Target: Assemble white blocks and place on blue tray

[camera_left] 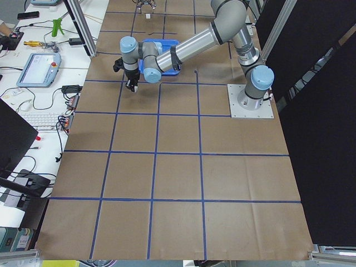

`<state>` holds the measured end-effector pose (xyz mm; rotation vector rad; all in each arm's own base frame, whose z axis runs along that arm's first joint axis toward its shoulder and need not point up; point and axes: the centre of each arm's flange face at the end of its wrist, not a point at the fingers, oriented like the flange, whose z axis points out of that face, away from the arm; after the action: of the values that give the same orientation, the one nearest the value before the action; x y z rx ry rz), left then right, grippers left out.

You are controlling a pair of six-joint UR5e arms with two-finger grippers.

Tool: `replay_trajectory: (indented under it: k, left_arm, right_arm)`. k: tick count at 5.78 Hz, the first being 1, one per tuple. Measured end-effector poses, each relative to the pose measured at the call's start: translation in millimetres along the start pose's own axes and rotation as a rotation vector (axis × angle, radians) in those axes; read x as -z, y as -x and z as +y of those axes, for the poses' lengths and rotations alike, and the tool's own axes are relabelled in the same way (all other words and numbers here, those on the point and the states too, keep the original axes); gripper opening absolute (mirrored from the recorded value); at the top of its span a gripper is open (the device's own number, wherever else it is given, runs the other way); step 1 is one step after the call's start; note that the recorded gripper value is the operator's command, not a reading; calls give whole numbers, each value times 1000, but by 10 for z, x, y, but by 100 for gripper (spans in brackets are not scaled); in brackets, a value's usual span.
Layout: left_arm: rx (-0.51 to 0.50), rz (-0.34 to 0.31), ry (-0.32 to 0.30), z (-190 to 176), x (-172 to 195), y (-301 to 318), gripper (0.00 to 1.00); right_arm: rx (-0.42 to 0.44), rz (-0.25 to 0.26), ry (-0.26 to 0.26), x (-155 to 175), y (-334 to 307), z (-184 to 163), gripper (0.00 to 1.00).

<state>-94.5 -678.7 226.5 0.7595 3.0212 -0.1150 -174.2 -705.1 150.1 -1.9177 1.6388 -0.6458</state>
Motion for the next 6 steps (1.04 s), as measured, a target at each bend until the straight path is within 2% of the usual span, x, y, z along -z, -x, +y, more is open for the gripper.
replay_trajectory:
  k: [1, 2, 3, 5, 6]
  left_arm:
    - [-173, 7, -6, -156, 61, -609, 4]
    - [-357, 15, -4, -216, 85, -1160, 4]
    - [-511, 23, 0, -192, 98, -1615, 4]
    - [-786, 54, 24, -12, -30, -2055, 4]
    - [-879, 70, 35, 54, -108, -2125, 3]
  right_arm:
    - [-12, -3, -5, -27, 32, 106, 91]
    - [-18, -2, -10, -36, 46, 159, 88]
    - [-20, 3, -12, -23, 43, 164, 80]
    - [-18, 8, -10, 8, 30, 154, 65]
    - [-16, 9, -8, 23, 25, 146, 54]
